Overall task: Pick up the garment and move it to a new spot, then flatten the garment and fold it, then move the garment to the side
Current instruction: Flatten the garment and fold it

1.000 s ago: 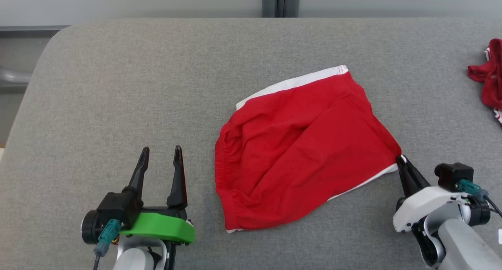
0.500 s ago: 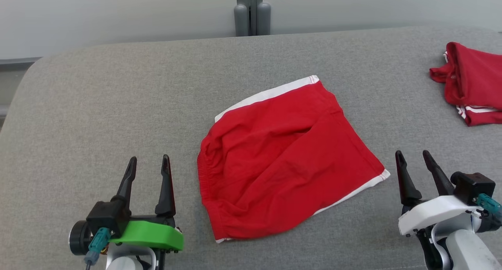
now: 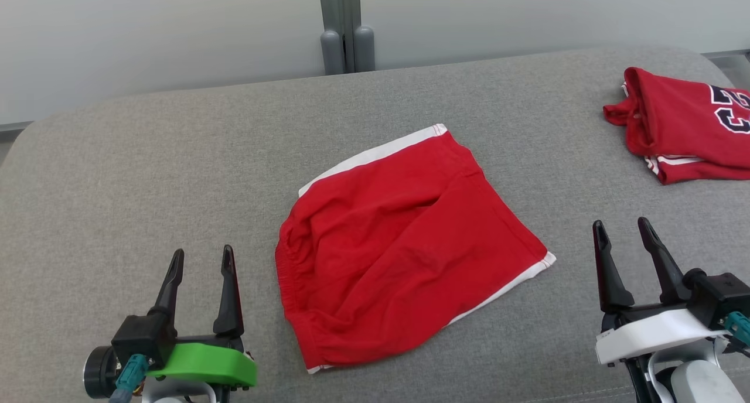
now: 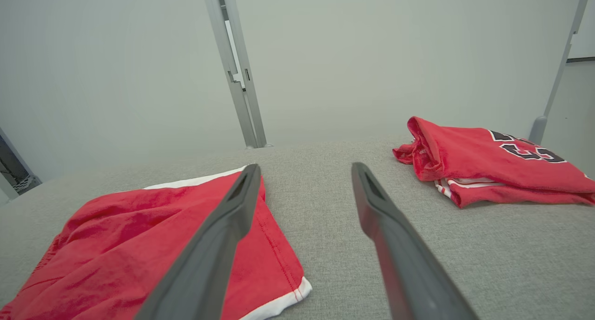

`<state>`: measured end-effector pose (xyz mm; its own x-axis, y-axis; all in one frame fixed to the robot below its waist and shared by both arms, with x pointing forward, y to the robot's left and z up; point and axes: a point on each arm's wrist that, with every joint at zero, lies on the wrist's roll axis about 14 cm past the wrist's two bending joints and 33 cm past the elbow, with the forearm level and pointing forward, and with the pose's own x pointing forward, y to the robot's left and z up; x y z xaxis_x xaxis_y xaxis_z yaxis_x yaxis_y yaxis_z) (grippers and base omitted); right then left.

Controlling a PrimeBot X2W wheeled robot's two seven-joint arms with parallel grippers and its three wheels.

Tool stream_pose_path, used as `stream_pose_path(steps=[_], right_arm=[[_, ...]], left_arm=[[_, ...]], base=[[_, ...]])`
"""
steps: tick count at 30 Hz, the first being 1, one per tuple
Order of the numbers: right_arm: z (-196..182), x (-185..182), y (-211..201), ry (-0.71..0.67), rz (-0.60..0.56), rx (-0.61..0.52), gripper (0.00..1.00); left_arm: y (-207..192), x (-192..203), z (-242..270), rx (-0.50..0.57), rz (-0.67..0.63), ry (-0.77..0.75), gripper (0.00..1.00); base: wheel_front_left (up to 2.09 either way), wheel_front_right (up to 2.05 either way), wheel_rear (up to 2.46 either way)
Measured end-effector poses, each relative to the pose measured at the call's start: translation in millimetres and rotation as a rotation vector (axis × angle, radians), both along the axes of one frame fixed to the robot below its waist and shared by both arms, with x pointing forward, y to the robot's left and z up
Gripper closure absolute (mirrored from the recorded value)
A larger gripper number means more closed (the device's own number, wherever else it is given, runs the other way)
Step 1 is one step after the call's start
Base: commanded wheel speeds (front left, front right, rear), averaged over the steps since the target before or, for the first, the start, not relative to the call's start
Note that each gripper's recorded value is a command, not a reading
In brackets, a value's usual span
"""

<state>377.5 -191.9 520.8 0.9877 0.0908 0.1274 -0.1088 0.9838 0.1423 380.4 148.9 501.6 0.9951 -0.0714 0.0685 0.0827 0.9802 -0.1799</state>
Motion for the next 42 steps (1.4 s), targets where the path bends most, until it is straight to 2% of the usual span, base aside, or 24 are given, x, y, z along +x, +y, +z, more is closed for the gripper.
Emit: stream_pose_path(steps=[13,42], right_arm=[[10,-18,14,-0.035,0.028,0.0,0.0],[13,-19,35,-0.046,0.083,0.001,0.0]], left_arm=[[10,-6,2,0.028,0.023,-0.009,0.0],[22,-18,-1,0.038,0.058,0.0,0.0]], base=[[0.0,0.0,0.0],[0.0,0.0,0.0]])
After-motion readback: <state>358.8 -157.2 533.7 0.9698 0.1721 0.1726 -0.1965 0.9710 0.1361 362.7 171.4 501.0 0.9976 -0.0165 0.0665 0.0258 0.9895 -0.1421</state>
